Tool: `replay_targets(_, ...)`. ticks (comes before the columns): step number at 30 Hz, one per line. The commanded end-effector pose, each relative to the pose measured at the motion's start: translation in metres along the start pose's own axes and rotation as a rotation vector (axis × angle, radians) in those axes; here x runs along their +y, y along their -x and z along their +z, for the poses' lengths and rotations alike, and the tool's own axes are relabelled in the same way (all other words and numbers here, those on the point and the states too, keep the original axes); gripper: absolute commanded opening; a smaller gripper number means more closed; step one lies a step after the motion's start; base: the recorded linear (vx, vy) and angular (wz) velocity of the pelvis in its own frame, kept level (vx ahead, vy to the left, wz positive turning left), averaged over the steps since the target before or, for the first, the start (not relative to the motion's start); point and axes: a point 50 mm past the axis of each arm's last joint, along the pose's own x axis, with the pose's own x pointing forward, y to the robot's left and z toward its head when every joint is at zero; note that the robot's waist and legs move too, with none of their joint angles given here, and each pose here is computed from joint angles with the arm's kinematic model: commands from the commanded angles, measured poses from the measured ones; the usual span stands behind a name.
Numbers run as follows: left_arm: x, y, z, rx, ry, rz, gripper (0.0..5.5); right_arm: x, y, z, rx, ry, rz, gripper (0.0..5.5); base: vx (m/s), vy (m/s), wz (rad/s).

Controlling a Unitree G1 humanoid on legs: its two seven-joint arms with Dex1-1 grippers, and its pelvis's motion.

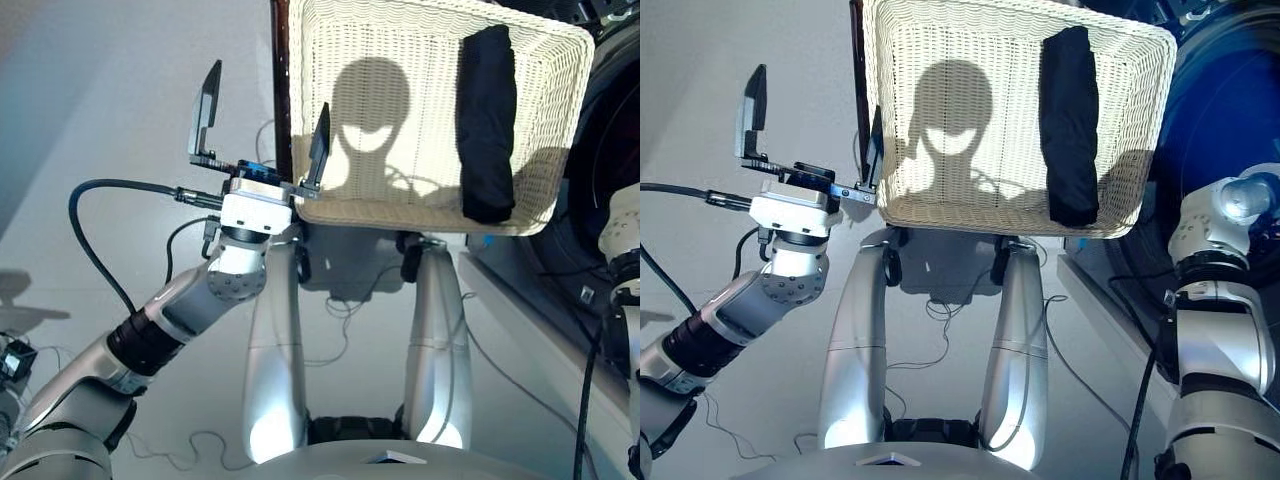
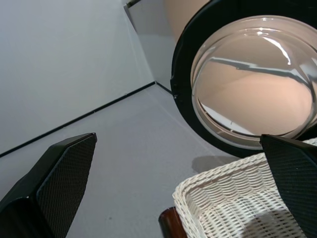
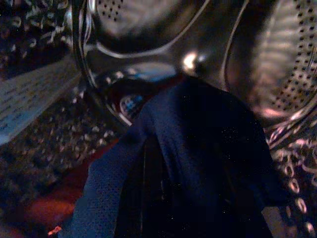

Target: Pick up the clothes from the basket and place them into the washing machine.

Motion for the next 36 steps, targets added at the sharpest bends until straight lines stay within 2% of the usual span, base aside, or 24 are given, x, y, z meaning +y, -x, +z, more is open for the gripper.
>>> replay_targets(1, 0.004, 0.001, 0.026, -0.12, 0.071, 0.045, 5.5, -0.021, -0.04, 0.072, -0.224, -0.058, -0.099, 0.0, 0.0, 0.0, 0.0)
replay_targets(3, 0.005, 0.003, 0.026, -0.11, 0.074, 0.02, 5.5, -0.027, -0.046, 0.073, -0.209, -0.035, -0.099, 0.0, 0.0, 0.0, 0.0)
replay_targets(4, 0.006, 0.002, 0.026, -0.107, 0.07, 0.013, 5.5, -0.027, -0.048, 0.073, -0.19, -0.049, -0.091, 1.96, 0.0, 0.0, 0.0)
replay_targets(5, 0.006, 0.002, 0.025, -0.104, 0.069, 0.009, 5.5, -0.029, -0.049, 0.072, -0.172, -0.066, -0.101, 5.5, 0.0, 0.0, 0.0)
replay_targets(15, 0.007, 0.0, 0.022, -0.076, 0.066, -0.003, 5.5, -0.023, -0.044, 0.056, -0.096, -0.13, -0.048, 5.5, 0.0, 0.0, 0.0)
replay_targets(18, 0.007, 0.0, 0.02, -0.068, 0.057, 0.011, 5.5, -0.013, -0.031, 0.043, -0.092, -0.135, 0.015, 5.5, 0.0, 0.0, 0.0)
replay_targets(24, 0.006, -0.002, 0.013, -0.047, 0.026, 0.065, 5.5, 0.029, 0.048, 0.015, -0.148, -0.214, 0.314, 5.5, 0.0, 0.0, 0.0)
replay_targets(26, 0.005, -0.001, 0.012, -0.043, 0.022, 0.068, 5.5, 0.031, 0.059, 0.011, -0.152, -0.211, 0.34, 5.5, 0.0, 0.0, 0.0)
replay_targets(29, 0.005, -0.002, 0.012, -0.053, 0.013, 0.069, 5.5, 0.039, 0.101, -0.002, -0.202, -0.115, 0.537, 5.5, 0.0, 0.0, 0.0)
replay_targets(30, 0.005, -0.002, 0.012, -0.052, 0.013, 0.068, 5.5, 0.038, 0.102, -0.003, -0.202, -0.113, 0.536, 5.5, 0.0, 0.0, 0.0)
replay_targets(36, 0.004, 0.001, 0.009, -0.045, -0.011, 0.064, 5.5, 0.042, 0.172, -0.013, -0.237, -0.093, 0.843, 5.5, 0.0, 0.0, 0.0)
